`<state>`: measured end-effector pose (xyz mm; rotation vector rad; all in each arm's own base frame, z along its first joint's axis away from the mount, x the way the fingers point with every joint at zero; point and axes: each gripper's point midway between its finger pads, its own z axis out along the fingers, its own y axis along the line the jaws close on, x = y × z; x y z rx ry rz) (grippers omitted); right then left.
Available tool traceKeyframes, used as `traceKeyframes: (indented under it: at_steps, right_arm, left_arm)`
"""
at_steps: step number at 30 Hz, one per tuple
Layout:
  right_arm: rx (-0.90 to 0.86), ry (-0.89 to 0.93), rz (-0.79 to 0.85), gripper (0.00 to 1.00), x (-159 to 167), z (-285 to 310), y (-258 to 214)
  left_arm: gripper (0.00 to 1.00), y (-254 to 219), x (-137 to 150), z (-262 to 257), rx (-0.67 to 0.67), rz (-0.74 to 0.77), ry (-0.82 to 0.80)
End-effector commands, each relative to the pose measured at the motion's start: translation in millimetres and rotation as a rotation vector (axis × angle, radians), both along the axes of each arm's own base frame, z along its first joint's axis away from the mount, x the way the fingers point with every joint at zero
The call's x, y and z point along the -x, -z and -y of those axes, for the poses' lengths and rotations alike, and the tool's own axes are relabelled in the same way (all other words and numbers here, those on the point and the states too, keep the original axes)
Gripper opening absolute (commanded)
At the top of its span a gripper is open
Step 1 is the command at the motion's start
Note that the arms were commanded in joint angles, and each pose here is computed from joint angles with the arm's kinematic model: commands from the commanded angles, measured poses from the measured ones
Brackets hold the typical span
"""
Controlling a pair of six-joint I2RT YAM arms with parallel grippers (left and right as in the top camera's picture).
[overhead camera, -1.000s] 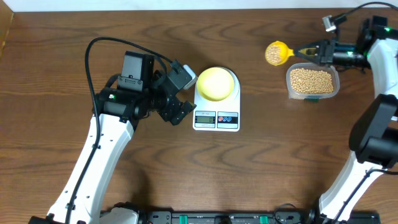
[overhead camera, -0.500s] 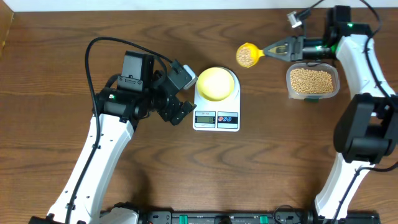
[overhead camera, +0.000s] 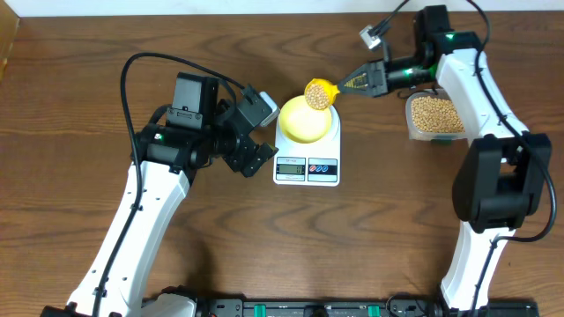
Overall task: Scoop item into bowl and weigh 50g on scale
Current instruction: 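Tilt the scoop over the yellow bowl to pour soybeans in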
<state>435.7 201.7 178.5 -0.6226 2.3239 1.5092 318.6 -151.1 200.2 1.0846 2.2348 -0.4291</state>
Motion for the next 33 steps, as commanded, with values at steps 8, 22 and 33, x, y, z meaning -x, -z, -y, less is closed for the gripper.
traceKeyframes:
  at_steps: [8,22,33]
  right_arm:
    - [0.187,-0.087,0.126,0.01,5,-16,35]
    - [0.173,-0.32,0.435,0.01,21,-44,35]
    - [0.169,-0.414,0.654,0.01,14,-49,34]
  left_arm:
    - [0.88,4,2,-3,-0.01,0.0,-0.001]
    - [0.88,4,2,-3,-0.01,0.0,-0.001]
    - [0.88,4,2,-3,-0.01,0.0,-0.001]
